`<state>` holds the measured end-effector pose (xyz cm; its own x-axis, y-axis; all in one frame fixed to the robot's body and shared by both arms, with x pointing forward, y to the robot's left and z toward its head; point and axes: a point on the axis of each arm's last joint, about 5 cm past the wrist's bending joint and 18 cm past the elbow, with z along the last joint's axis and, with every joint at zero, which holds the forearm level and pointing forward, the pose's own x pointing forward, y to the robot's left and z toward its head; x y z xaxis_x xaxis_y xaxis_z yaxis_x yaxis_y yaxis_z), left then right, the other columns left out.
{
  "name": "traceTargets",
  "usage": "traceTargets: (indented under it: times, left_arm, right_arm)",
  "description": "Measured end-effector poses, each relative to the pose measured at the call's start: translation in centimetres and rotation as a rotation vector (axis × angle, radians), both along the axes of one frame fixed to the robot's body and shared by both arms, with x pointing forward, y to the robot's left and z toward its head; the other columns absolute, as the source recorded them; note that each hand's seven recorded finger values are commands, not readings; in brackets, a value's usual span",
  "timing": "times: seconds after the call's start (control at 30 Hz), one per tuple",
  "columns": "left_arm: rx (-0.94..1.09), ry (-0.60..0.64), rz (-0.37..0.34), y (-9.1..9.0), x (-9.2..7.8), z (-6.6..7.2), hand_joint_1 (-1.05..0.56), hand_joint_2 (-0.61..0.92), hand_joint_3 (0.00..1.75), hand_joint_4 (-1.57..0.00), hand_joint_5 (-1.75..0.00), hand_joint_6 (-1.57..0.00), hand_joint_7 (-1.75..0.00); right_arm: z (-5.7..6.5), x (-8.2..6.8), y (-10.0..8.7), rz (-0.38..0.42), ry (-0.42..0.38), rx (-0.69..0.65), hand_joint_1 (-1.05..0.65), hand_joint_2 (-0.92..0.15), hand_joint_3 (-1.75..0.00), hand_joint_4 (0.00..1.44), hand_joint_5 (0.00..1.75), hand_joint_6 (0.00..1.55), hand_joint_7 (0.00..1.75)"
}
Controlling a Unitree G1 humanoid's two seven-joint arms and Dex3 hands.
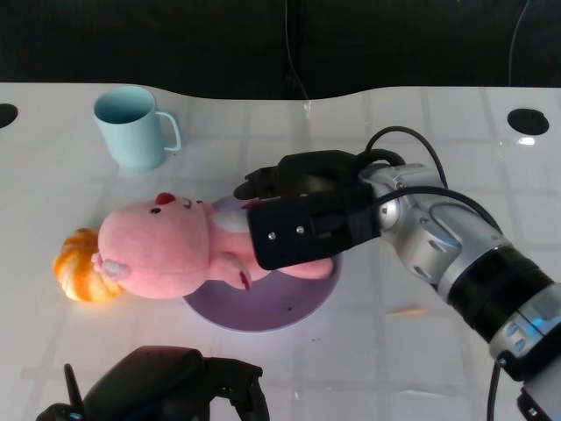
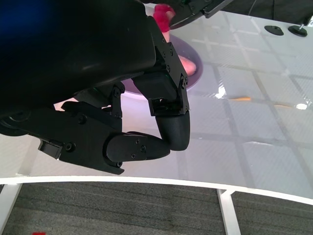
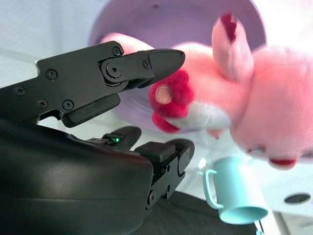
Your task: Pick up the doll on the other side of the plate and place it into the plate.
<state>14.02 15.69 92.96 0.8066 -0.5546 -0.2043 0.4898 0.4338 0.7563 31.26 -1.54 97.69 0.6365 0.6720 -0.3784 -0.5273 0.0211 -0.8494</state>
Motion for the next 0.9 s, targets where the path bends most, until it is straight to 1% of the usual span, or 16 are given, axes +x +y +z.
traceTargets:
  times: [0.1, 0.23, 0.3, 0.37, 0.43, 0.53, 0.6, 0.7, 0.77, 0.8, 0.83, 0.87, 0.9]
  left_arm:
    - [0.000, -0.003, -0.004, 0.0, 0.0, 0.0, -0.32, 0.92, 0.39, -0.71, -1.20, -0.75, -0.88]
    - [0.000, -0.002, -0.004, 0.0, 0.0, 0.0, -0.32, 0.92, 0.40, -0.70, -1.19, -0.75, -0.88]
    - [-0.002, -0.002, -0.004, -0.1, 0.0, 0.0, -0.33, 0.92, 0.40, -0.71, -1.20, -0.75, -0.89]
    - [-0.003, 0.000, -0.004, -0.1, 0.0, 0.0, -0.33, 0.92, 0.40, -0.72, -1.22, -0.75, -0.89]
    - [-0.003, 0.000, -0.005, -0.1, 0.0, 0.0, -0.33, 0.92, 0.40, -0.71, -1.23, -0.75, -0.90]
    - [-0.004, 0.000, -0.004, -0.1, 0.0, 0.0, -0.33, 0.92, 0.40, -0.69, -1.21, -0.74, -0.90]
    - [-0.004, 0.003, -0.001, -0.1, 0.0, 0.0, -0.33, 0.92, 0.40, -0.68, -1.19, -0.73, -0.89]
    - [-0.002, 0.005, 0.002, -0.1, 0.0, 0.0, -0.33, 0.92, 0.40, -0.69, -1.18, -0.74, -0.89]
    - [-0.002, 0.007, 0.005, -0.1, 0.0, 0.0, -0.33, 0.92, 0.41, -0.69, -1.18, -0.74, -0.89]
    - [-0.002, 0.008, 0.007, -0.2, 0.0, 0.1, -0.33, 0.92, 0.41, -0.70, -1.19, -0.74, -0.90]
    - [-0.001, 0.009, 0.009, -0.2, 0.0, 0.1, -0.33, 0.92, 0.41, -0.70, -1.19, -0.74, -0.90]
    - [-0.001, 0.009, 0.010, -0.2, 0.0, 0.1, -0.33, 0.92, 0.41, -0.70, -1.19, -0.74, -0.90]
    - [-0.002, 0.008, 0.009, -0.2, 0.0, 0.2, -0.33, 0.92, 0.42, -0.70, -1.22, -0.74, -0.90]
  right_arm:
    - [0.7, -0.1, -0.3, 0.012, -0.013, 0.003, -0.71, -0.92, -0.16, 0.15, 0.14, 0.15, 0.01]
    - [1.5, -0.4, -1.2, 0.024, -0.031, 0.078, -0.67, -0.92, -0.14, 0.21, 0.17, 0.19, 0.02]
    - [1.8, -0.7, -1.9, 0.031, -0.047, 0.121, -0.66, -0.92, -0.16, 0.28, 0.21, 0.22, 0.04]
    - [2.2, -1.3, -2.9, 0.045, -0.092, 0.150, -0.67, -0.92, -0.19, 0.35, 0.24, 0.27, 0.05]
    - [2.6, -1.9, -3.9, 0.054, -0.145, 0.175, -0.68, -0.92, -0.20, 0.38, 0.25, 0.30, 0.06]
    - [2.9, -3.0, -5.5, 0.039, -0.208, 0.235, -0.63, -0.92, -0.19, 0.47, 0.29, 0.40, 0.10]
    - [2.6, -3.8, -6.4, 0.025, -0.232, 0.294, -0.59, -0.92, -0.18, 0.55, 0.32, 0.46, 0.12]
    - [1.6, -4.9, -7.8, -0.012, -0.244, 0.388, -0.54, -0.92, -0.16, 0.70, 0.40, 0.58, 0.15]
    - [1.0, -5.7, -8.7, -0.042, -0.251, 0.441, -0.50, -0.92, -0.17, 0.76, 0.45, 0.63, 0.16]
    - [0.7, -6.1, -9.1, -0.054, -0.256, 0.467, -0.47, -0.92, -0.17, 0.81, 0.50, 0.68, 0.18]
    - [0.4, -6.5, -9.5, -0.065, -0.263, 0.489, -0.45, -0.92, -0.17, 0.82, 0.55, 0.70, 0.18]
    - [0.1, -6.8, -9.9, -0.074, -0.268, 0.508, -0.41, -0.92, -0.15, 0.82, 0.64, 0.74, 0.18]
    - [-0.2, -7.1, -10.4, -0.085, -0.273, 0.530, -0.32, -0.91, -0.13, 0.84, 0.77, 0.81, 0.20]
